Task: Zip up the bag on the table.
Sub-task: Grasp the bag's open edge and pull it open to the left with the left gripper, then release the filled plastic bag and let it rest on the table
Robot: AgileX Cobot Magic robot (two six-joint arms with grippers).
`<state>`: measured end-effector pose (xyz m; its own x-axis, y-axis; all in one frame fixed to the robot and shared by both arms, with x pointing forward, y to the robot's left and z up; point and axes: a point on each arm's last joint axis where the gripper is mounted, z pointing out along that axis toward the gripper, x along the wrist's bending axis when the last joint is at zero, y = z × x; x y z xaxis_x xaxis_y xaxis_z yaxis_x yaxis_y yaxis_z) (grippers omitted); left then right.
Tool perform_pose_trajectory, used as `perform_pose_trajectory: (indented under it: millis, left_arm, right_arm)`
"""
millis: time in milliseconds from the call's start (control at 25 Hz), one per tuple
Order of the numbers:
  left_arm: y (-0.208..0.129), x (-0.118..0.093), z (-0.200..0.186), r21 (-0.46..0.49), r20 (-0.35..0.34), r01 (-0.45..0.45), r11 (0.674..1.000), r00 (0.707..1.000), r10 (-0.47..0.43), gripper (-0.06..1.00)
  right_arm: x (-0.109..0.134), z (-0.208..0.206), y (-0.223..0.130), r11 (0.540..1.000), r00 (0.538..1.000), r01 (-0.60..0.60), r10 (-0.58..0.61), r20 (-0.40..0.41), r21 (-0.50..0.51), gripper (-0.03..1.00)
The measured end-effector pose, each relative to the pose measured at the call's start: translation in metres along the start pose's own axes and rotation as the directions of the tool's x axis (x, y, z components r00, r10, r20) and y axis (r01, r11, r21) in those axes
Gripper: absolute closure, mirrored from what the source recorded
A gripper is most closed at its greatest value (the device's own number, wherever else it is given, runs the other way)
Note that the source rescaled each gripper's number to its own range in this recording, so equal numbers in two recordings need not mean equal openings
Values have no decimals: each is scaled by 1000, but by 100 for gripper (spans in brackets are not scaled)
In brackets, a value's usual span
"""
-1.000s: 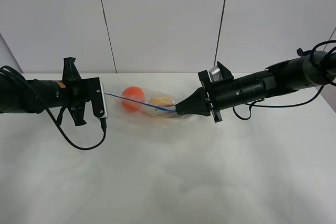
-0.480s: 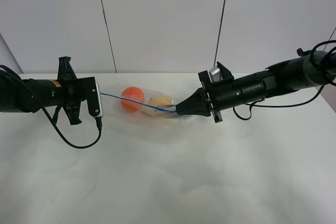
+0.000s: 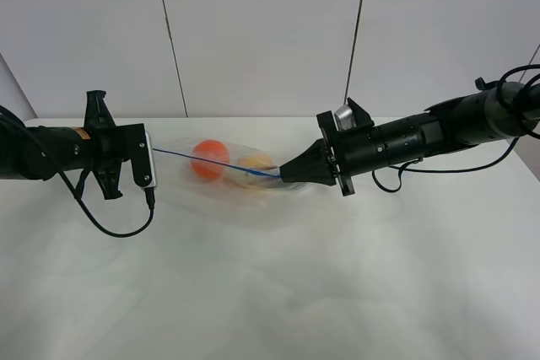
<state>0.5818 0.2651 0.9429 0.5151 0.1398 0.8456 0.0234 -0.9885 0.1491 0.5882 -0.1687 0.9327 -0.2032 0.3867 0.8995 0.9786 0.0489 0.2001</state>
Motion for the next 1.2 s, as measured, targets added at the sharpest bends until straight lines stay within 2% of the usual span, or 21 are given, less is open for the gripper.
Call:
perform_pose_trajectory:
  millis: [80,160,240,360,400,480,640,720,760,840,920,960,1000,1080,1200]
  left_arm:
    - [0,0,0,-5,-3,36,999,999,-36,92]
    - [-4,3,0,-2,-30,112,994,993,-112,81]
    - [-7,6,0,-7,-54,208,978,977,-208,60]
    - [-12,8,0,-7,-68,311,950,948,-311,16]
    - [-16,9,0,1,-73,338,941,939,-337,9]
    - [-29,11,0,26,-90,382,924,921,-378,0]
    - [-54,14,-2,76,-126,435,897,897,-424,-5]
    - [-61,16,-3,76,-151,501,862,861,-486,-5]
    - [-63,17,-4,61,-171,559,827,822,-543,-5]
    - [-65,21,-4,16,-210,701,713,699,-683,-5]
    - [-66,25,-4,-32,-225,835,550,530,-818,-6]
    - [-67,26,-3,-44,-222,879,475,455,-862,-6]
    - [-66,28,-2,-41,-212,904,425,408,-888,-6]
    - [-65,33,0,-5,-179,941,339,333,-926,-6]
    - [-61,48,4,93,-125,964,247,258,-958,-6]
  right_arm:
    - [0,0,0,1000,1000,2,-2,3,4,97]
    - [-1,-1,-2,1000,1000,11,-11,12,24,97]
    - [-2,-1,-2,1000,1000,13,-13,15,28,97]
    - [-2,-1,-3,999,1000,14,-14,16,31,97]
    - [-2,-1,-3,999,1000,14,-15,17,32,97]
    - [-2,-1,-3,999,1000,14,-15,17,32,97]
    - [-2,-1,-3,999,1000,15,-15,16,34,97]
    - [-2,-1,-3,999,1000,15,-15,16,35,97]
    - [-2,-1,-3,999,1000,15,-15,16,35,97]
    - [-2,-1,-3,999,1000,15,-15,16,35,97]
    - [-2,-1,-3,999,1000,15,-15,16,35,97]
    - [-2,-1,-3,999,1000,15,-15,16,35,97]
    - [-2,-1,-3,999,1000,15,-15,16,35,97]
    - [-2,-1,-3,999,1000,15,-15,16,35,97]
    - [-2,-1,-3,999,1000,15,-15,15,35,97]
